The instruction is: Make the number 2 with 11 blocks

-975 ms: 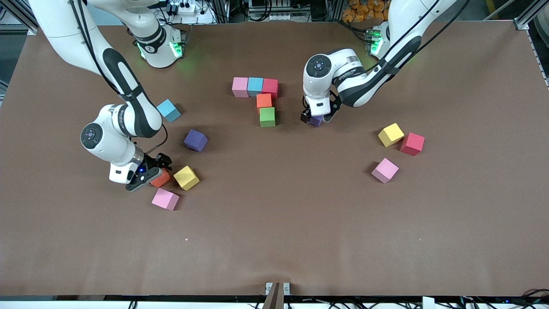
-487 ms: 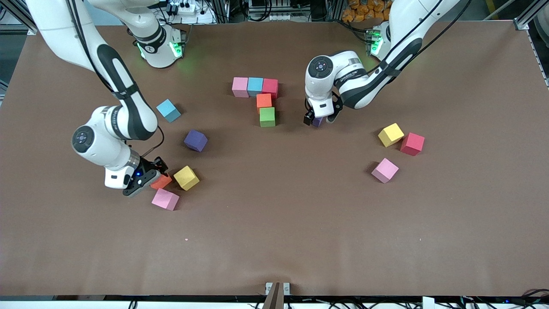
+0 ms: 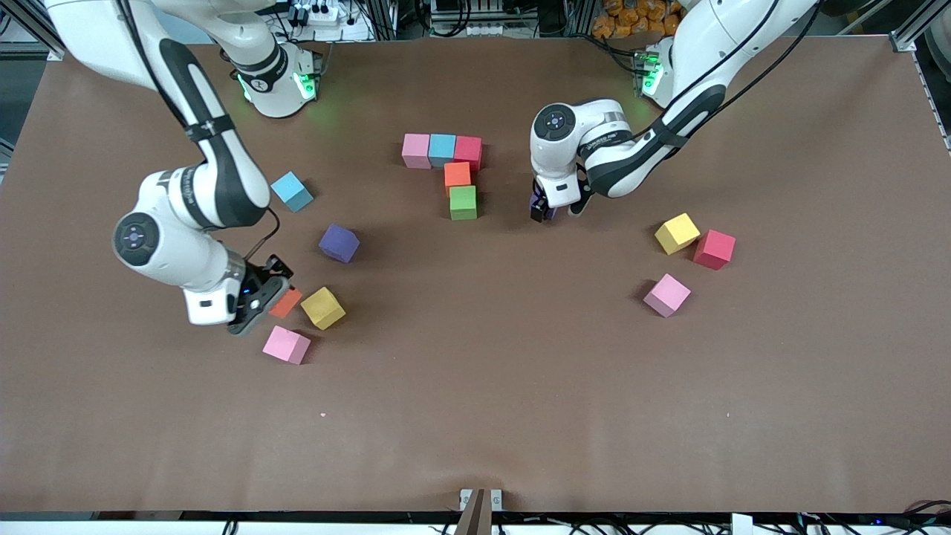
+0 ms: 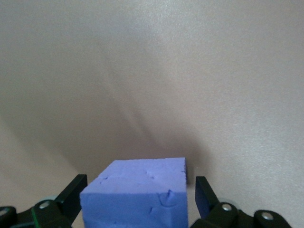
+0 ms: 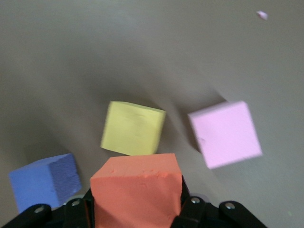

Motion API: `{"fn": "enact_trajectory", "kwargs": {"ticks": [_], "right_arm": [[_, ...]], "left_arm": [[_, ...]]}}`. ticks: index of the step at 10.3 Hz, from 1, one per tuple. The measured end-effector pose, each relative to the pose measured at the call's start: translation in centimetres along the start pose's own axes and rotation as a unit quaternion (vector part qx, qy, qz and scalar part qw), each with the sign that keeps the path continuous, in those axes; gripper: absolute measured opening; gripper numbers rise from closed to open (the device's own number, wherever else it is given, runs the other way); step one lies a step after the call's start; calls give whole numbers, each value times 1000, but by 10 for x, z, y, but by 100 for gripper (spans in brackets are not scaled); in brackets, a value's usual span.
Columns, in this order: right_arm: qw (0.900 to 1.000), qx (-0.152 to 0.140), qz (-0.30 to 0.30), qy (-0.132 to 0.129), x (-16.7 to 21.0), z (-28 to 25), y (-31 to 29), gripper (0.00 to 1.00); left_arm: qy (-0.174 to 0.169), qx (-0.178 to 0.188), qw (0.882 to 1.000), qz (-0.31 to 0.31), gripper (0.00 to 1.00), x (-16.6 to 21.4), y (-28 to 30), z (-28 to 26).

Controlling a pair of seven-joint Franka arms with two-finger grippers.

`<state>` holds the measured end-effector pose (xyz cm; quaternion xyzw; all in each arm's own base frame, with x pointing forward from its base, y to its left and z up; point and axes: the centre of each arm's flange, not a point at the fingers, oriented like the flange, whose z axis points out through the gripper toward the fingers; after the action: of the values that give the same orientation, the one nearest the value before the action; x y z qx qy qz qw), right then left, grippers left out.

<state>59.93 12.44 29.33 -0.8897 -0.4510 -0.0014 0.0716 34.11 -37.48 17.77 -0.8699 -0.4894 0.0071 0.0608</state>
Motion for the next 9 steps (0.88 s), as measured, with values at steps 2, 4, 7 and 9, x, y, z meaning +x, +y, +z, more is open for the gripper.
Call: {"fn": "enact_trajectory", "kwargs": {"ticks": [2, 4, 7, 9], "right_arm": [[998, 10, -66, -1, 28, 6, -36, 62], [993, 25, -115, -7, 52, 19, -80, 62], [986, 25, -167, -1, 79, 31, -133, 62], [978, 10, -206, 15, 99, 46, -176, 62]], "left_arm": [[-1, -4, 1000, -3, 100, 0, 3, -3], [-2, -5, 1000, -3, 100, 0, 3, -3], [-2, -5, 1000, -2, 100, -1, 3, -3], [-2, -5, 1000, -2, 98, -1, 3, -3]]}}
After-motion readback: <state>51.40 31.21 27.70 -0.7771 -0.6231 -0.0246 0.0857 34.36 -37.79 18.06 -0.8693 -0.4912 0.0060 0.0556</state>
